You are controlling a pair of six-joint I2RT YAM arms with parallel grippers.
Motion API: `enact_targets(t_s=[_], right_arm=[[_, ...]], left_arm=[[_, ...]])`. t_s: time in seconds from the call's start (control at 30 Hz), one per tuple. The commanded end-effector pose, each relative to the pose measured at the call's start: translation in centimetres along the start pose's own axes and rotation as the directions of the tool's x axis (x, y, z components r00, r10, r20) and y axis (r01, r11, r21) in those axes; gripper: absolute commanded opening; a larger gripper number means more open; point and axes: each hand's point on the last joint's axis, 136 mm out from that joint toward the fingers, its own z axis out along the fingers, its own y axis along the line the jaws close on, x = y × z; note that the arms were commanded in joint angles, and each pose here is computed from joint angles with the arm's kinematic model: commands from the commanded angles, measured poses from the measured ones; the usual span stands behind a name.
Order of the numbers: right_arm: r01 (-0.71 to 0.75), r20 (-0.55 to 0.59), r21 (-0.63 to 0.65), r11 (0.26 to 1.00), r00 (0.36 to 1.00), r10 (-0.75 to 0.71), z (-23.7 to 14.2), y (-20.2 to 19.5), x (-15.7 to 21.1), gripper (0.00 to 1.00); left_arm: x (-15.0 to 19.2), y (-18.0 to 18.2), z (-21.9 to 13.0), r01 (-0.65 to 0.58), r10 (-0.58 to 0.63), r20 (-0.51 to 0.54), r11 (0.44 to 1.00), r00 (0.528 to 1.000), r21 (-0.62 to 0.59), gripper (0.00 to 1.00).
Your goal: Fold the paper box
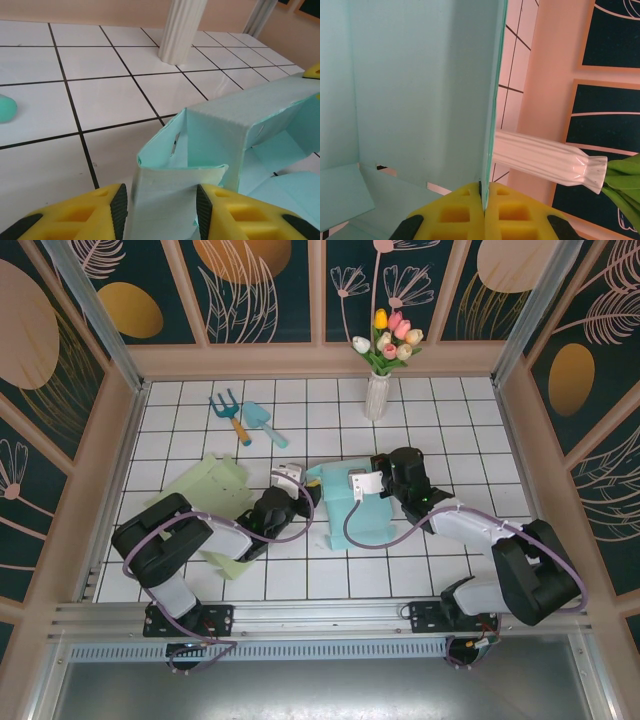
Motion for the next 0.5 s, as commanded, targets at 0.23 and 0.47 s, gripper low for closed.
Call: enact_targets(t_s=[0.23, 0.47], right_arm=[[0.011, 0.031, -0.037, 0.999, 0.999, -0.010, 0.1, 0.7, -0.9, 0.00], [0.017, 0.048, 0.024, 1.000, 0.999, -0.019, -0.1, -0.1, -1.2, 0.00]], left_arm=[[-1.0, -2.6, -2.1, -0.010, 0.001, 0.052, 0.988, 0.999, 0.156, 0.43], [0.6, -1.2, -2.8, -0.075, 0.072, 0.026, 0.991, 0.997, 0.109, 0.43]])
